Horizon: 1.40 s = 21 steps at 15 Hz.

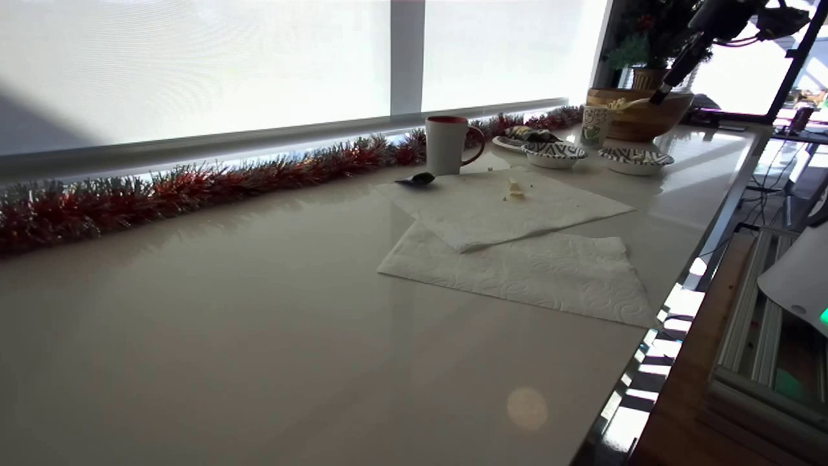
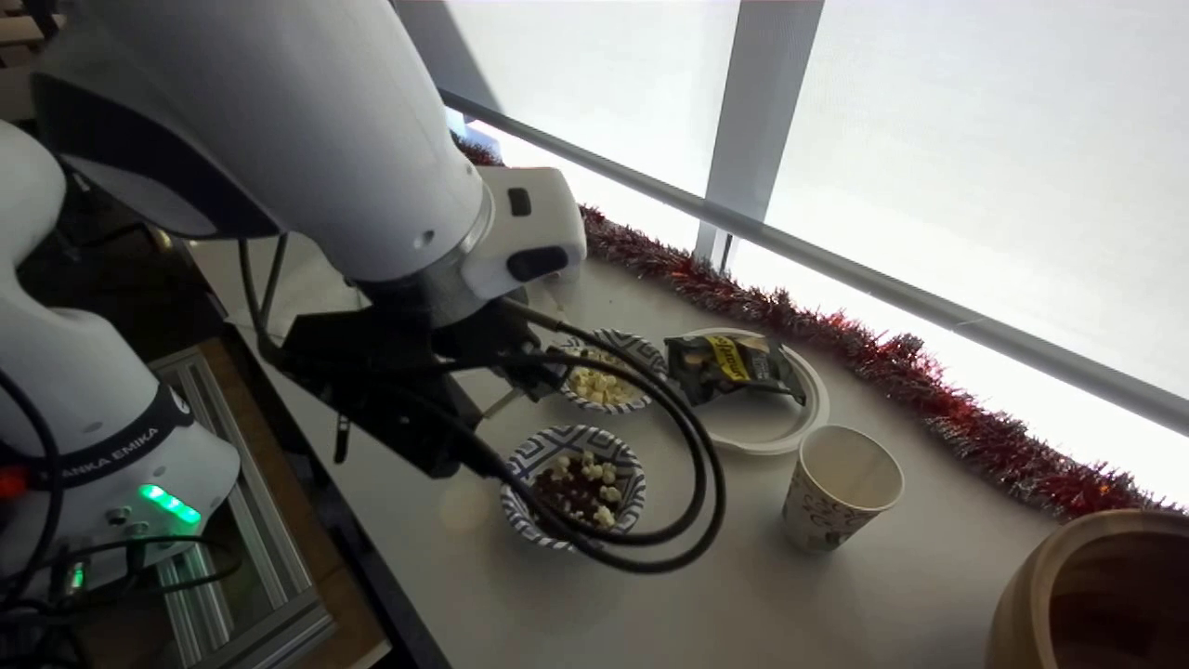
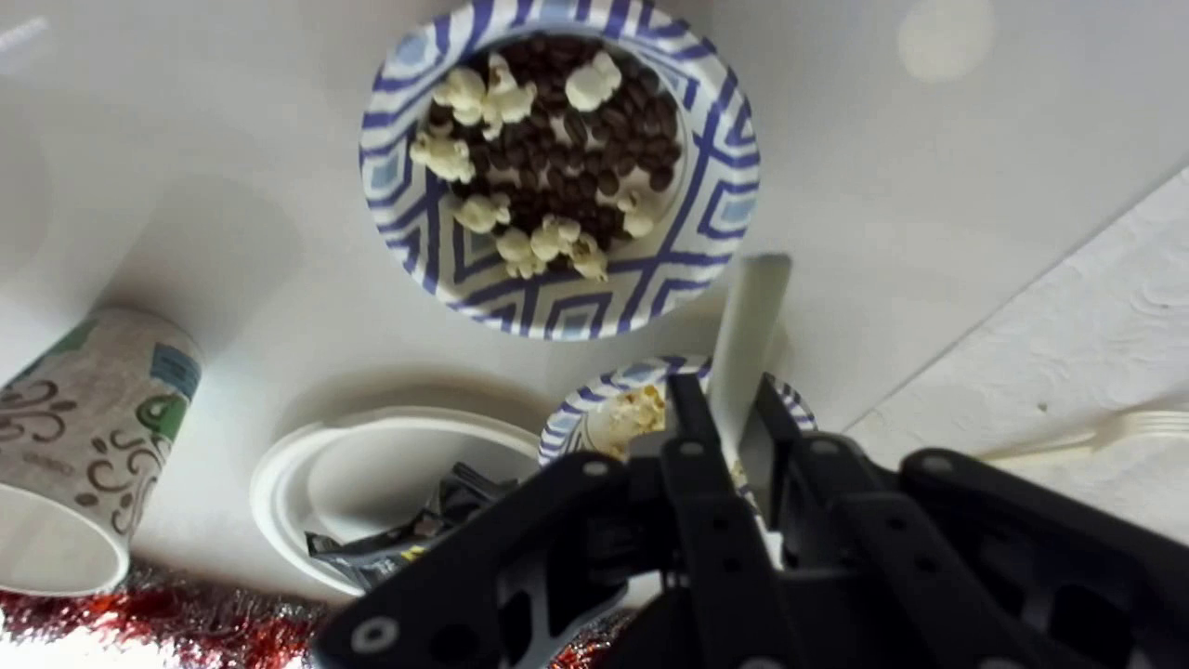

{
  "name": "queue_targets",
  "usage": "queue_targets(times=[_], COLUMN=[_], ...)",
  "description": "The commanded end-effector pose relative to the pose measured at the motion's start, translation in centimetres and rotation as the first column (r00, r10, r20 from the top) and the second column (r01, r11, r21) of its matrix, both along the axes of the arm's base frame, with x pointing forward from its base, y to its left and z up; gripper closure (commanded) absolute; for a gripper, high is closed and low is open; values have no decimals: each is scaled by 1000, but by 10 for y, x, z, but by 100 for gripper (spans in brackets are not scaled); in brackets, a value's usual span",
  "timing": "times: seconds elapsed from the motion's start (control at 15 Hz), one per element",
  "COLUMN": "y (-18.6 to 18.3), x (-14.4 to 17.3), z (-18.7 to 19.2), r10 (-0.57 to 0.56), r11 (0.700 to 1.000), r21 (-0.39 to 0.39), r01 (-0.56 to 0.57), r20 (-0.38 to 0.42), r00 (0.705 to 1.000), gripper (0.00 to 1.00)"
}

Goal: Use the spoon to shift some of the black and white cereal to the other bowl

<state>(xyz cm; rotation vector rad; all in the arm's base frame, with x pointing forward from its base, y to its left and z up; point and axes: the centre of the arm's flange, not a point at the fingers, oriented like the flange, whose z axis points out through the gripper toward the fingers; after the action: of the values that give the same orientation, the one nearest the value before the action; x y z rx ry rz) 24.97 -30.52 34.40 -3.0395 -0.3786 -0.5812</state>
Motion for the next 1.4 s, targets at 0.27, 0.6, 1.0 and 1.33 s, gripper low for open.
queue_targets(times=[0.27,0.6,1.0,1.33], y=[60,84,103,114], x=[62,86,101,102], z=[14,-1,-34,-48], r10=[-136,-279,-414,-503], r11=[991,960,905,855], r21=[-2,-55,-156,-220], r01=[136,276,395,470], r20=[-9,-44,-111,-130], r00=[991,959,903,854], gripper=[97,97,97,97])
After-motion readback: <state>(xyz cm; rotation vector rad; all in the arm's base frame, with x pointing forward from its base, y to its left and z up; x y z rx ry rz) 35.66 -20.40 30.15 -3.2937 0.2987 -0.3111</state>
